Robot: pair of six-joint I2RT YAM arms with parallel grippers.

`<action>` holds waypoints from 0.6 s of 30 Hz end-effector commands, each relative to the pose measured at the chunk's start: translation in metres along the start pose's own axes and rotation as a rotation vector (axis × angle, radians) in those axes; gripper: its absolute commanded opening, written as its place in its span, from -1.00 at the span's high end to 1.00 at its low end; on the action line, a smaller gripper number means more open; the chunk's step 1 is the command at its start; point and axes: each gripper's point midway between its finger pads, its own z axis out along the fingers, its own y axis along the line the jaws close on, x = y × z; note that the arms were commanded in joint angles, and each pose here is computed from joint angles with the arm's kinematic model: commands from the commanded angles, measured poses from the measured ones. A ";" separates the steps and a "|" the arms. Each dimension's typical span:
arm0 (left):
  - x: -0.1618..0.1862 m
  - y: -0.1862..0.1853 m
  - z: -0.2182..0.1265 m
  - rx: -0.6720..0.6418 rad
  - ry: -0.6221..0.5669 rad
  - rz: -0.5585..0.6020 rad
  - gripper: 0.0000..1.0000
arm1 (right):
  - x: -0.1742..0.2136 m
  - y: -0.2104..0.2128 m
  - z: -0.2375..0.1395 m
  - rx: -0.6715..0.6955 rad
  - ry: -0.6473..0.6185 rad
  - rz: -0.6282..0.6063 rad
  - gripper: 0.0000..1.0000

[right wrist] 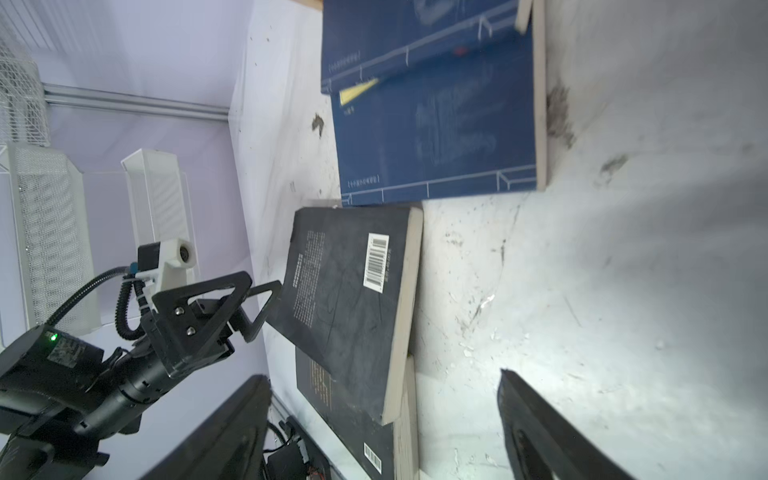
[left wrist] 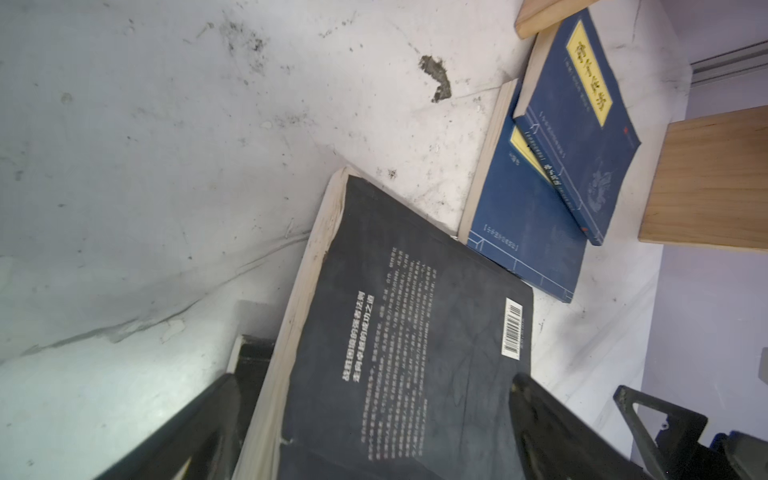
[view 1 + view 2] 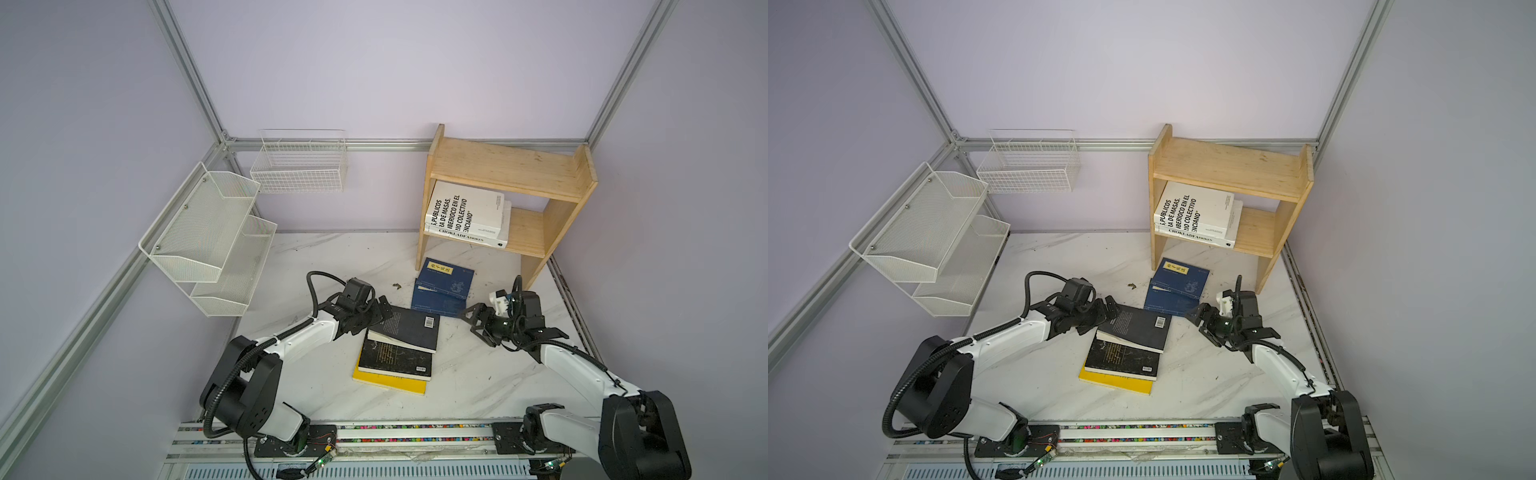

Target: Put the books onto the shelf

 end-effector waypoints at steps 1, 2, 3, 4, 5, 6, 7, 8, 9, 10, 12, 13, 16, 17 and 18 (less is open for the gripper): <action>-0.010 -0.016 0.001 0.062 -0.029 0.007 -0.99 | 0.000 0.019 0.014 -0.113 0.015 -0.002 -0.72; -0.010 -0.017 0.002 0.064 -0.026 0.013 -0.99 | 0.004 0.013 0.020 -0.108 0.034 0.014 -0.71; -0.009 -0.018 0.003 0.065 -0.023 0.016 -0.99 | 0.006 0.008 0.024 -0.097 0.042 0.026 -0.69; -0.008 -0.019 0.005 0.067 -0.016 0.017 -0.99 | 0.008 0.002 0.028 -0.081 0.047 0.039 -0.66; -0.007 -0.020 0.005 0.073 -0.009 0.017 -0.99 | 0.008 0.000 0.031 -0.073 0.043 0.034 -0.65; -0.006 -0.021 0.006 0.075 -0.005 0.020 -0.99 | 0.008 0.001 0.033 -0.074 0.036 0.026 -0.64; -0.004 -0.023 0.007 0.079 0.002 0.023 -0.99 | 0.007 0.001 0.034 -0.077 0.029 0.025 -0.63; -0.003 -0.024 0.007 0.083 0.009 0.024 -0.99 | 0.007 0.002 0.036 -0.081 0.026 0.031 -0.62; -0.001 -0.025 0.008 0.085 0.016 0.028 -0.99 | 0.008 0.002 0.037 -0.085 0.029 0.034 -0.60; 0.001 -0.025 0.010 0.086 0.024 0.033 -0.99 | 0.008 0.002 0.040 -0.091 0.030 0.038 -0.58; 0.004 -0.027 0.012 0.087 0.034 0.042 -0.99 | 0.012 -0.005 0.048 -0.087 0.047 0.059 -0.53; 0.005 -0.028 0.013 0.089 0.040 0.044 -0.99 | 0.015 -0.007 0.052 -0.092 0.056 0.064 -0.51; 0.010 -0.030 0.017 0.089 0.056 0.053 -0.99 | 0.025 -0.012 0.066 -0.102 0.084 0.070 -0.48; 0.010 -0.031 0.018 0.091 0.057 0.057 -0.99 | 0.027 -0.014 0.071 -0.103 0.097 0.074 -0.46; 0.011 -0.033 0.018 0.093 0.060 0.064 -0.99 | 0.030 -0.016 0.077 -0.106 0.107 0.081 -0.44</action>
